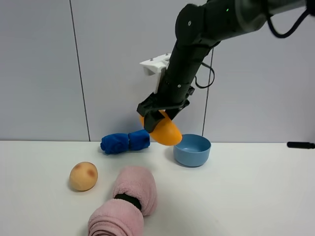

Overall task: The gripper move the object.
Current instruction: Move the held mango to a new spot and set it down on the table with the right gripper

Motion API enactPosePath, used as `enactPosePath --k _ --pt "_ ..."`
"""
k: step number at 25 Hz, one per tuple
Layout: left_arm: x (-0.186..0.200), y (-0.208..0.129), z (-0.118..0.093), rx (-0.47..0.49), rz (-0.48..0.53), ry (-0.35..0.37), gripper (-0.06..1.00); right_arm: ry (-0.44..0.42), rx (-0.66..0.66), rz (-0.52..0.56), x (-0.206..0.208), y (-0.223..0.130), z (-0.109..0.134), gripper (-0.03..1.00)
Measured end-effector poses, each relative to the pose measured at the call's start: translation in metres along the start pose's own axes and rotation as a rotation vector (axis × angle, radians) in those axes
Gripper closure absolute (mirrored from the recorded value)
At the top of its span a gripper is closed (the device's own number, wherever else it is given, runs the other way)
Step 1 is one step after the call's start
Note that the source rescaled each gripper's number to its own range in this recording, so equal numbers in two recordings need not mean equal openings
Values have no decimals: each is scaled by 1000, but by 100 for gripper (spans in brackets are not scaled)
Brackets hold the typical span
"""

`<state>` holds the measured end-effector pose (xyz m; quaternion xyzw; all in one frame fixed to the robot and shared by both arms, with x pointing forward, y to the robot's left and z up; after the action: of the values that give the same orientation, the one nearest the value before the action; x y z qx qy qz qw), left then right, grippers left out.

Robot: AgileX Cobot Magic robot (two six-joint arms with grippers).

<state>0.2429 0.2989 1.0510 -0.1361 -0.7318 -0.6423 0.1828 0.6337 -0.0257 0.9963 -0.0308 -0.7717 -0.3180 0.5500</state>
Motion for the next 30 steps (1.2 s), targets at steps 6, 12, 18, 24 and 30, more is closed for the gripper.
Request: enactPosePath --k 6,12,18,24,30 --pt "0 0 0 0 0 0 -6 -9 248 -25 -28 5 10 97" --pt "0 0 0 -1 0 1 -6 -23 364 -43 -37 7 11 97" --pt "0 0 0 -1 0 1 -6 8 363 -4 -61 -3 16 97" --pt "0 0 0 -1 0 1 -6 -2 361 -18 -77 -5 16 97" --pt "0 0 0 -1 0 1 -6 16 354 2 -91 -11 19 97"
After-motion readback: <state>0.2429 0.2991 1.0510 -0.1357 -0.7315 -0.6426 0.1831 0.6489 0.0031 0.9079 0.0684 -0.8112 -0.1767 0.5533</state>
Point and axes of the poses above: a point on each arm's last joint axis where the gripper is mounted, x pointing back along that axis away from the gripper, z along the wrist's bending axis when the last joint is at zero, y = z × x, the point moved 1 cm from there along -x, pointing out along that axis toward the gripper, and after that the axes turned 6 degrees about x, right-handed, at the moved point
